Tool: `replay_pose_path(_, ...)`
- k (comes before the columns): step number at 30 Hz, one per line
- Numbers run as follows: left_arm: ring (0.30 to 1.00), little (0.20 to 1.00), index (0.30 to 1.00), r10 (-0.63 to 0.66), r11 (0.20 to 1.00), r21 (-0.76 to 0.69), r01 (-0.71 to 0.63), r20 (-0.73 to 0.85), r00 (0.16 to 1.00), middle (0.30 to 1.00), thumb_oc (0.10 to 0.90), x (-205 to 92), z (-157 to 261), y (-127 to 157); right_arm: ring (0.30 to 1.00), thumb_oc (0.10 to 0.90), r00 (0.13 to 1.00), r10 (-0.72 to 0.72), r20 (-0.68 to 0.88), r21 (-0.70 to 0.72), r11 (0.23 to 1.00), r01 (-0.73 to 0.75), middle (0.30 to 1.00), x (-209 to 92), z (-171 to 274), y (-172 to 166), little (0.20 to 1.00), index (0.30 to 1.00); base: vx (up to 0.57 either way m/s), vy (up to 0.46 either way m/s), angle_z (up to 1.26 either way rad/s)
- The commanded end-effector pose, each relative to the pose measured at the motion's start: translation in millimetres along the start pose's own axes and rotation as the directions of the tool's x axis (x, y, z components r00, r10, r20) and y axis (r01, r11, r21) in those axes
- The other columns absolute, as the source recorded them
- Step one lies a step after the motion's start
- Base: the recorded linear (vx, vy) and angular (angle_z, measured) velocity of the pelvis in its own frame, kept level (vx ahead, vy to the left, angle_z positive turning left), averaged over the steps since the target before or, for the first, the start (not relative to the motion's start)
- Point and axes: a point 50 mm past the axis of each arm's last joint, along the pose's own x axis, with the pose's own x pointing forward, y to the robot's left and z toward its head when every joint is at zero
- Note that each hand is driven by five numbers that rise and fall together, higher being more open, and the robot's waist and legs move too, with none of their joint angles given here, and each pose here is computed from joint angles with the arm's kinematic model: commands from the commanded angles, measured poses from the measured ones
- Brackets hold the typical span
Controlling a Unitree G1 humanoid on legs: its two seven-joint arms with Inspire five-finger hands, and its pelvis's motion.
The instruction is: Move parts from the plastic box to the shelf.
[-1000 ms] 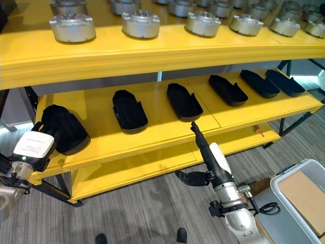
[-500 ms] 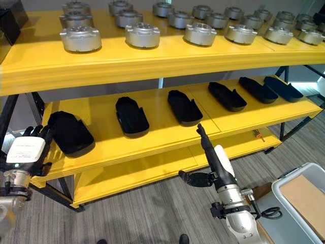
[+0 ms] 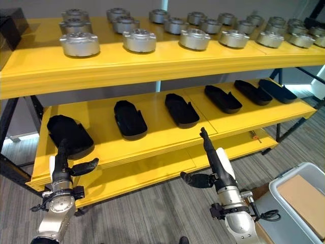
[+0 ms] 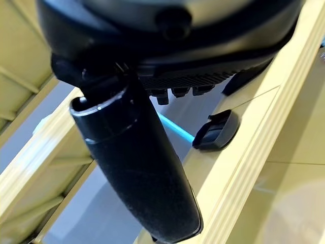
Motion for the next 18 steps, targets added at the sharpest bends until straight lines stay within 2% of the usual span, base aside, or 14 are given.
replay_pose_path(1, 1.000, 1.000, 1.000, 0.038, 0.986, -0.167, 0.015, 0.307, 0.951, 1.000, 0.900, 30.9, 80.1, -4.1, 1.000, 0.900, 0.953, -0.106, 0.284, -0.006, 0.994, 0.112, 1.000, 21.4, 51.2, -20.6, 1.000, 1.000, 0.00, 0.000, 0.00)
replay_pose_path(3, 1.000, 1.000, 1.000, -0.022, 0.986, -0.152, 0.073, 0.316, 0.948, 1.000, 0.900, 30.7, 85.2, -22.5, 1.000, 0.900, 0.953, -0.086, 0.289, -0.015, 0.995, 0.095, 1.000, 22.3, 52.3, -18.3, 1.000, 1.000, 0.00, 0.000, 0.00)
replay_pose_path(6, 1.000, 1.000, 1.000, -0.024, 0.987, -0.140, 0.075, 0.335, 0.942, 1.000, 0.900, 33.0, 91.5, -25.9, 1.000, 0.900, 0.953, -0.074, 0.292, -0.016, 0.996, 0.083, 1.000, 23.0, 52.9, -16.5, 1.000, 1.000, 0.01, 0.004, -0.08)
replay_pose_path(11, 1.000, 1.000, 1.000, -0.003, 0.993, -0.107, 0.045, 0.366, 0.930, 1.000, 0.900, 39.3, 102.7, -28.9, 1.000, 0.900, 0.954, -0.056, 0.293, -0.020, 0.998, 0.065, 1.000, 23.4, 52.3, -14.2, 1.000, 1.000, 0.00, 0.002, -0.03)
replay_pose_path(13, 1.000, 1.000, 1.000, 0.022, 0.999, -0.046, -0.005, 0.374, 0.927, 1.000, 0.900, 45.1, 104.7, -28.6, 1.000, 0.900, 0.955, -0.044, 0.293, -0.025, 0.998, 0.053, 1.000, 22.9, 52.0, -13.1, 1.000, 1.000, 0.00, 0.000, 0.00)
replay_pose_path(18, 1.000, 1.000, 1.000, 0.072, 0.997, 0.003, -0.078, 0.369, 0.927, 1.000, 0.900, 54.4, 106.4, -24.9, 1.000, 0.900, 0.953, -0.035, 0.300, -0.024, 0.999, 0.044, 1.000, 20.8, 52.9, -12.8, 1.000, 1.000, 0.00, 0.000, 0.00)
